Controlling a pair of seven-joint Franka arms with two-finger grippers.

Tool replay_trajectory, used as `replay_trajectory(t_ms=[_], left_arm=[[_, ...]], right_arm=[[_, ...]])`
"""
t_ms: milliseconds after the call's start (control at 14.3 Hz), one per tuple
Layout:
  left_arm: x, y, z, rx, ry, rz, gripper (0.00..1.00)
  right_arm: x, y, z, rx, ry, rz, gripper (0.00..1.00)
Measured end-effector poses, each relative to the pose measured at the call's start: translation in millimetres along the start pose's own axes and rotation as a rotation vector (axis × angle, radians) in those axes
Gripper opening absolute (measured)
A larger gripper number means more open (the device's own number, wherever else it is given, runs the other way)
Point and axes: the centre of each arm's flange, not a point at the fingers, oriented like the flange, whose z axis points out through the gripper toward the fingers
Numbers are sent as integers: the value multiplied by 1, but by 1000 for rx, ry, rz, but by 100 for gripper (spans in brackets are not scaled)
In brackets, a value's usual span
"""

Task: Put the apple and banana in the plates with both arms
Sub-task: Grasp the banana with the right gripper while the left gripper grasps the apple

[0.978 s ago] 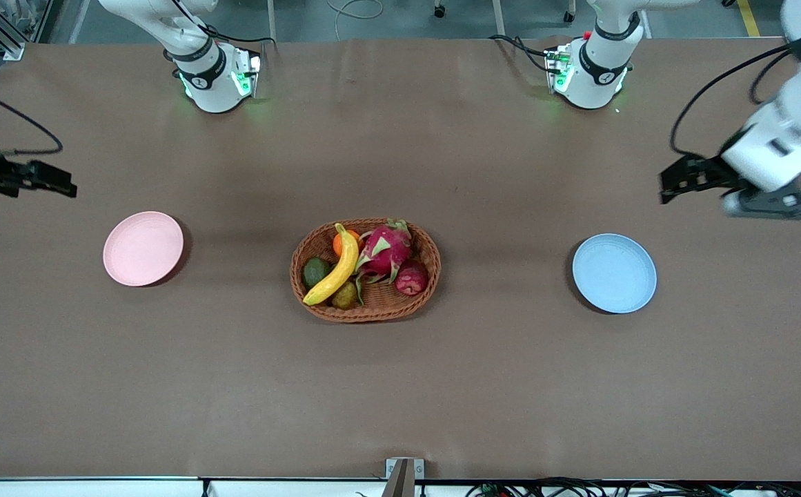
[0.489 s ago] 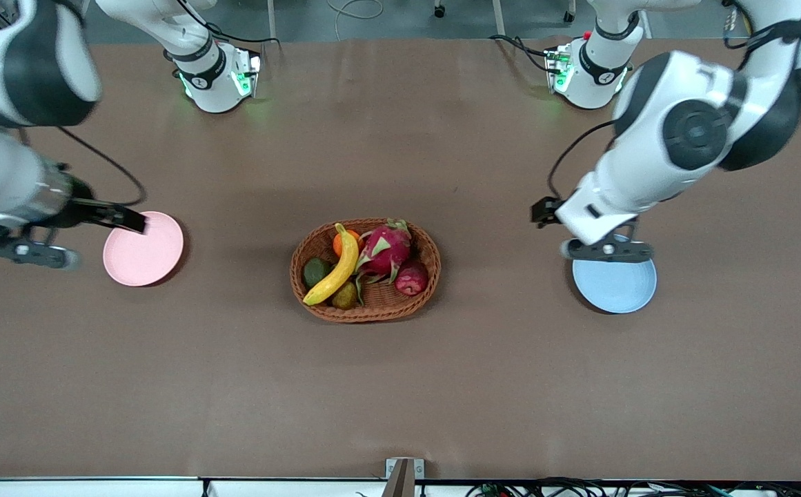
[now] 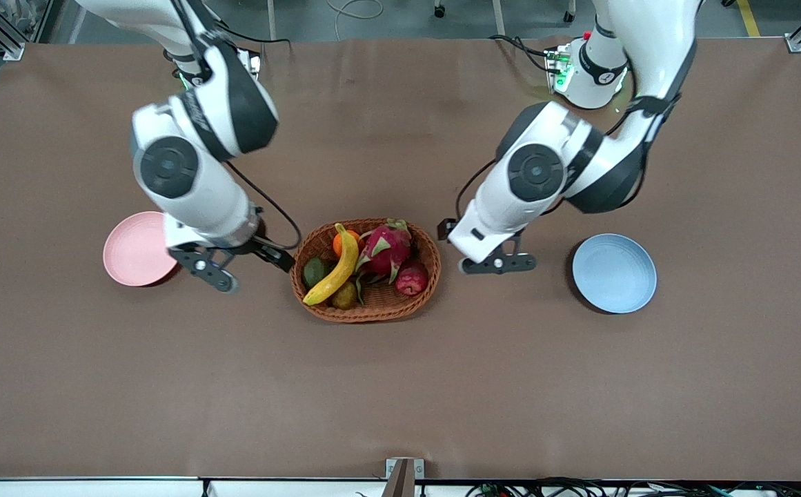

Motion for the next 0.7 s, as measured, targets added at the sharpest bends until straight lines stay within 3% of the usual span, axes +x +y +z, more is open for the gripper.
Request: replay_trajectory(t_ms=[419,699], left_arm=[[10,48,78,-134,54,-220,100],[19,54,118,-156,44,-320,100]], right_arm=[[-49,-50,102,2,12,159,95],[-57,-57,141,-13,12,174,87]])
